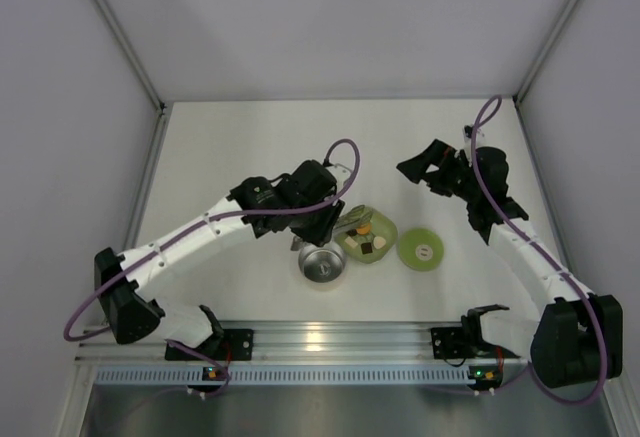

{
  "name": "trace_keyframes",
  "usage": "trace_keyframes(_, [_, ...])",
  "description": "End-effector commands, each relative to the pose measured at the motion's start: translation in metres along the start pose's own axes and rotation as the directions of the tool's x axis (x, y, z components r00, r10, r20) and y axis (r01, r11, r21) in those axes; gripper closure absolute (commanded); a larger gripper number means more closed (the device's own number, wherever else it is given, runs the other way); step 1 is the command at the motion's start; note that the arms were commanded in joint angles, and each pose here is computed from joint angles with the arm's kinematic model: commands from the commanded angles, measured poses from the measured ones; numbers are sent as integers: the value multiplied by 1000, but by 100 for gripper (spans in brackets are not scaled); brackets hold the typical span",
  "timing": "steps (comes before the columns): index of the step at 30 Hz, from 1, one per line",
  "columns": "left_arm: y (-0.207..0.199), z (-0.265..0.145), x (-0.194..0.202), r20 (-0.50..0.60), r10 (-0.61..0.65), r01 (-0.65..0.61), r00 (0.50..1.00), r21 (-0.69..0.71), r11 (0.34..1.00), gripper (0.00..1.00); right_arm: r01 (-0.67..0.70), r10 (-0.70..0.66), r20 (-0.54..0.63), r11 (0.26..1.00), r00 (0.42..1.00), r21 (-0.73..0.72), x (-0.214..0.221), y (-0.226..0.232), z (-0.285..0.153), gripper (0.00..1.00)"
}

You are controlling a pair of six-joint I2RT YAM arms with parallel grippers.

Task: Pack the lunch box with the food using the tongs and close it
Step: Pick up the fake food from the plate.

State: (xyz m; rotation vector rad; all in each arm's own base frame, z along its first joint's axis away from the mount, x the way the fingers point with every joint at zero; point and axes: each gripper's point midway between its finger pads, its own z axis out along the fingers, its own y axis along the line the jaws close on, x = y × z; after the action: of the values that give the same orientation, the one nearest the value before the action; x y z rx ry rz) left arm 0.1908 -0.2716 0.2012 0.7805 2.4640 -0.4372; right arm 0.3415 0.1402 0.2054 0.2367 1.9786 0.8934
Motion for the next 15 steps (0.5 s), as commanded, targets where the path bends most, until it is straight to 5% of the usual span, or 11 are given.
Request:
trace_keyframes(1, [0,1,3,-20,23,-23,1000,-21,1000,59,37,-36,22,999,999,-16,-8,11,-4,1])
trace_keyframes(15, [5,15,3,-49,39,-43,998,-71,997,58,33,-33,16,999,999,-17,-5,9,-3,0])
